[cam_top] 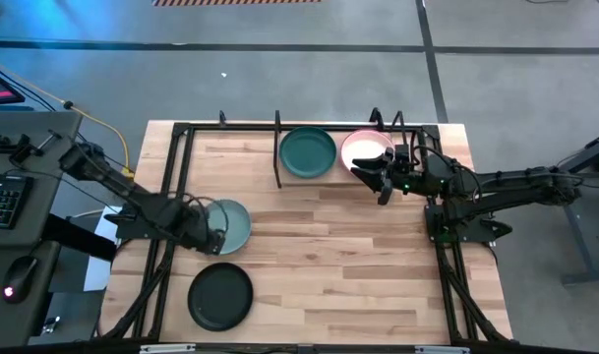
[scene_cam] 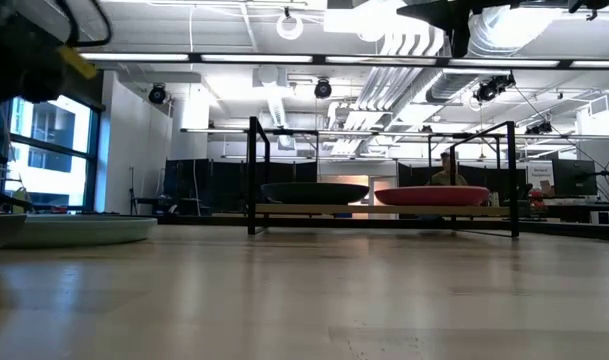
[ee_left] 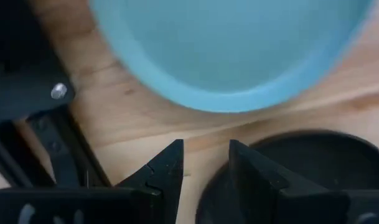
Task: Place and stack plates onto a shelf
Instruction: Stack the gray plate on top of the dark blue plate
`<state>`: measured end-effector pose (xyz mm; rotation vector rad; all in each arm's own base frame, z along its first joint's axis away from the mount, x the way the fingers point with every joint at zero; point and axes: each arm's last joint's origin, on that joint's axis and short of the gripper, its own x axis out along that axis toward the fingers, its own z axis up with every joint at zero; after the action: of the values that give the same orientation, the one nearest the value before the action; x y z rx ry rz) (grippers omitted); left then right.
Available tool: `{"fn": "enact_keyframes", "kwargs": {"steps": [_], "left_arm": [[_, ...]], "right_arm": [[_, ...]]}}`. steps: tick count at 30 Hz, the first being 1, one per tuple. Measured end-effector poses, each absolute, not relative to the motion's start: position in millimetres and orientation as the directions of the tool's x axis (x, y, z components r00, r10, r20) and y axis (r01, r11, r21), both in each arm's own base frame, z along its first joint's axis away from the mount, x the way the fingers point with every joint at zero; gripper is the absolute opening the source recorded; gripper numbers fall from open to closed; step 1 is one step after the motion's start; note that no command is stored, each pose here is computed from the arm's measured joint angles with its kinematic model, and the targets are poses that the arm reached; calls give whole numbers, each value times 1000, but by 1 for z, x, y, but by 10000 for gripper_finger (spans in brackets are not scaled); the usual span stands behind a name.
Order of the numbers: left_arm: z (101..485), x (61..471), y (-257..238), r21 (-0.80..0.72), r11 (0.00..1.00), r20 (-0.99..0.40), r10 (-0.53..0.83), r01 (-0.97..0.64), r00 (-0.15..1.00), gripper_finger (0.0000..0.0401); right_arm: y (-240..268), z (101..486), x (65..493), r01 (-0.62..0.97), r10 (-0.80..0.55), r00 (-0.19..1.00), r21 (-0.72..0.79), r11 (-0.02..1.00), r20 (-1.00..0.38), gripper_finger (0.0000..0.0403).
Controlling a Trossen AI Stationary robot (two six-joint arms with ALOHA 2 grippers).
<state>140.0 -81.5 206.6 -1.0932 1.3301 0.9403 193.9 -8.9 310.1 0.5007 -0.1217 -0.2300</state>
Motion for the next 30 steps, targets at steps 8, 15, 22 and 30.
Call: {"fn": "enact_keyframes", "kwargs": {"steps": [8, 15, 22, 30], "left_arm": [[185, 130, -96, 41, 10, -999, 2, -999, -41, 115], [180, 134, -96, 4, -141, -996, 92, -990, -17, 115], [169, 140, -99, 47, -158, -991, 120, -986, -66, 115], [158, 149, -99, 62, -196, -987, 134, -979, -89, 115]], "right_arm": [[-9, 309, 194, 192, -248, 967, 487, 852, 53, 155], [-9, 308, 194, 200, -251, 967, 485, 851, 41, 155], [-9, 308, 194, 202, -250, 967, 484, 851, 36, 155], [-9, 307, 194, 205, -251, 968, 483, 851, 32, 155]]}}
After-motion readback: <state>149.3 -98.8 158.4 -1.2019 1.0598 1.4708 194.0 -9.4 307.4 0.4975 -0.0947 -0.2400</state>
